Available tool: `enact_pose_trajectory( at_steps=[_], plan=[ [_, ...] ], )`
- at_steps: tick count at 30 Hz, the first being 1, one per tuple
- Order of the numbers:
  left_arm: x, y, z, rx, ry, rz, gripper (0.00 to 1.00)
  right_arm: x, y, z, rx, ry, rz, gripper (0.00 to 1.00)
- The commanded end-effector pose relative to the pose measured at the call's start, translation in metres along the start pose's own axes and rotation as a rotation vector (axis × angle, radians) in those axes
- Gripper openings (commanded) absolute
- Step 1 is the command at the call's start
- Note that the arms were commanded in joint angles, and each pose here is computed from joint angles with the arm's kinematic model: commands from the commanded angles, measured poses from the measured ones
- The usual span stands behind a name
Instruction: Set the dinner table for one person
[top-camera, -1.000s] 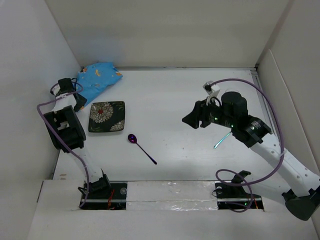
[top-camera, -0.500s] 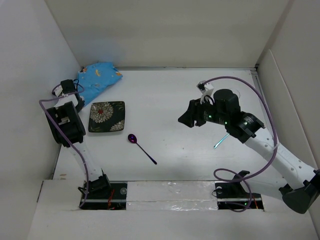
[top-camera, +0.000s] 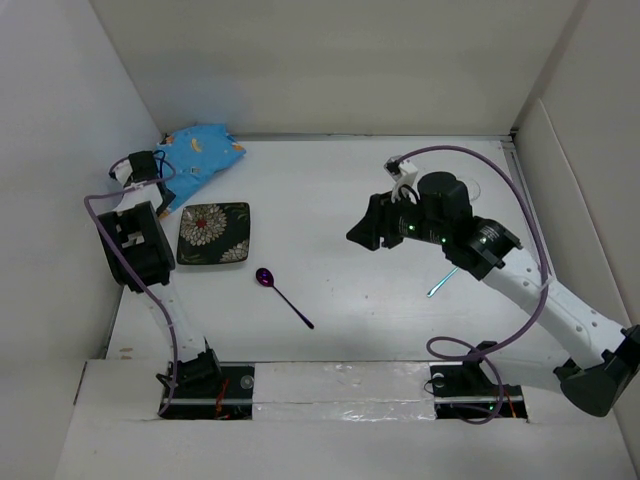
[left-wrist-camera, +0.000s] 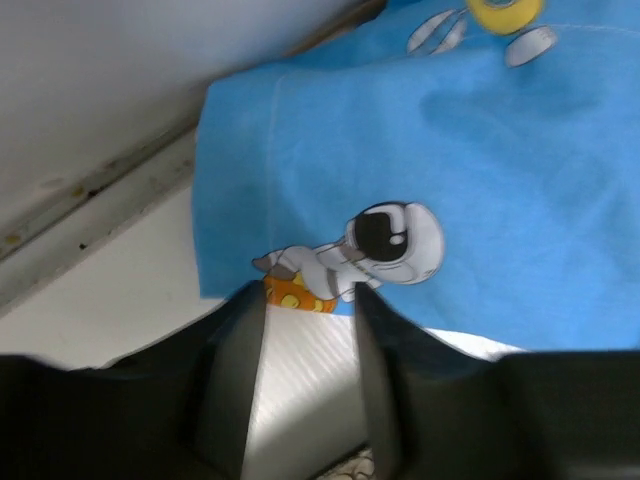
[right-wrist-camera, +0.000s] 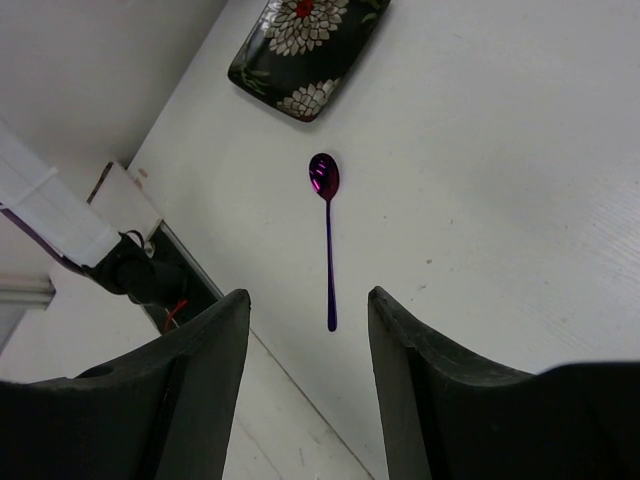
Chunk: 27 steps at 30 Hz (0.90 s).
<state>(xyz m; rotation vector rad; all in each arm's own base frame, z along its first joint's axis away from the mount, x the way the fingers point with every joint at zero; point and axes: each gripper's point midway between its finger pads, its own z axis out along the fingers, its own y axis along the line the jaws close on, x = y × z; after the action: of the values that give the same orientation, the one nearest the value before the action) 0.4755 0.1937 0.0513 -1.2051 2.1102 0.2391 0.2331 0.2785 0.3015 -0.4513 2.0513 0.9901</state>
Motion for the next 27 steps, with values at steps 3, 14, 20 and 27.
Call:
enact_pose_trajectory(
  at_steps=[3,14,20,27],
  plan=[
    [-0.006,0.012,-0.015,-0.019,-0.034,-0.009,0.51,-0.022,0.016,-0.002,-0.043,-0.068,-0.018,0.56],
    [-0.009,0.026,0.006,-0.096,-0.016,0.021,0.48,-0.015,0.016,0.002,-0.041,-0.039,-0.003,0.56],
    [-0.004,0.024,0.02,-0.077,0.022,0.033,0.27,-0.006,0.023,0.006,-0.049,-0.015,0.003,0.56],
    [-0.001,-0.003,0.009,-0.009,0.008,0.064,0.0,-0.016,0.026,0.007,-0.046,-0.031,-0.004,0.56]
  ],
)
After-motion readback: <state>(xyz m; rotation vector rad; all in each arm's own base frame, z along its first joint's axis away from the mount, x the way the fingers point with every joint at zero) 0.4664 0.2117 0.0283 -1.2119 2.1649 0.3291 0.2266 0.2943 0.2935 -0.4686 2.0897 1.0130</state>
